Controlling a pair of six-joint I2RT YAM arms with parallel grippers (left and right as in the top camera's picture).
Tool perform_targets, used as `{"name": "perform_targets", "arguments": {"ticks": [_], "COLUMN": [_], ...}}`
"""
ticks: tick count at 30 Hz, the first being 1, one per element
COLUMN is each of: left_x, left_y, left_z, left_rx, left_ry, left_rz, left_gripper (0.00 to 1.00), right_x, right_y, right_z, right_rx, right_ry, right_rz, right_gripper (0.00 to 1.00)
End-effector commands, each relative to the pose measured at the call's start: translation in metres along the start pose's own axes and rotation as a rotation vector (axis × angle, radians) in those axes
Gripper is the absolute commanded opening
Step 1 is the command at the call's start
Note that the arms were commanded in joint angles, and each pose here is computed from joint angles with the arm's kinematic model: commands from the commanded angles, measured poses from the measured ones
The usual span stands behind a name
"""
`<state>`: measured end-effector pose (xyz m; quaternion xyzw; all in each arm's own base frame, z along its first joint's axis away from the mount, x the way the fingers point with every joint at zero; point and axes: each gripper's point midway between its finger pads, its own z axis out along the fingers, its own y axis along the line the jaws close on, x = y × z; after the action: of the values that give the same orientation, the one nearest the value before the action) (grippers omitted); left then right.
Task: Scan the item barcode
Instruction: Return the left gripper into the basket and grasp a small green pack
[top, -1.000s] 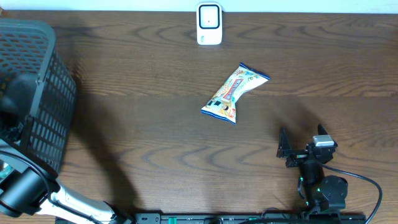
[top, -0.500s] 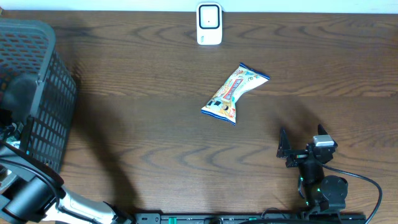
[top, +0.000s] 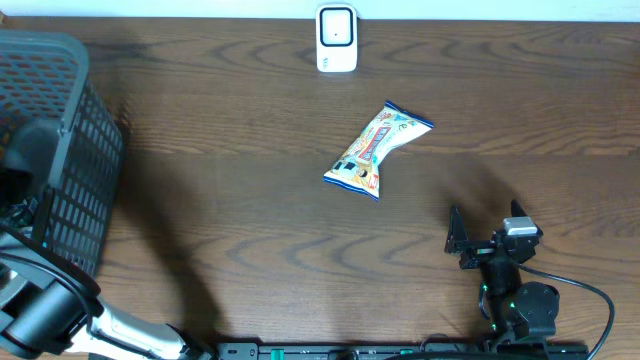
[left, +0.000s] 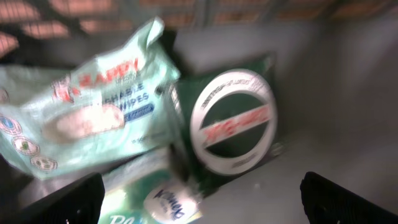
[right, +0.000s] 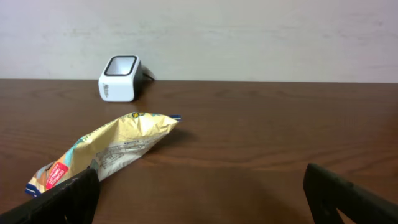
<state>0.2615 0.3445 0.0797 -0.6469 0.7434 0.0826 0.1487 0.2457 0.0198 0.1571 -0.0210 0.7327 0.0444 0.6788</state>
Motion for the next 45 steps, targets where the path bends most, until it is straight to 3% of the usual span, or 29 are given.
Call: {"name": "perform_targets", "arguments": {"ticks": [1, 11, 18, 27, 34, 45], "left_x": [0.009, 0.046, 0.024, 0.011, 0.034, 0.054], "left_y": [0.012, 0.039, 0.070, 0.059, 0.045, 0.055], "left_z": [0.010, 0.002, -0.004, 0.004, 0.022, 0.030], "left_rx": [-0.068, -0.161, -0.356, -0.310, -0.187, -0.205], "left_ry": [0.045, 0.208, 0.096, 0.046, 0.123, 0.176], "left_rz": [0.014, 0.124, 0.158, 0.219, 0.305, 0.313], "left_gripper": [1.00, 1.00, 1.00, 0.98, 0.96, 0.79], "right_x": [0.000, 0.000, 0.000, 0.000, 0.000, 0.000], "right_y": [0.002, 0.002, 0.002, 0.002, 0.002, 0.002], "right_z": [0.000, 0.000, 0.000, 0.000, 0.000, 0.000], "right_rx": [-0.005, -0.005, -0.005, -0.005, -0.005, -0.005], "right_ry": [-0.001, -0.001, 0.000, 0.000, 0.000, -0.001], "right_rz": [-0.005, -0.005, -0.005, -0.005, -0.005, -0.005], "right_gripper": [0.99, 0.99, 0.99, 0.99, 0.99, 0.99]}}
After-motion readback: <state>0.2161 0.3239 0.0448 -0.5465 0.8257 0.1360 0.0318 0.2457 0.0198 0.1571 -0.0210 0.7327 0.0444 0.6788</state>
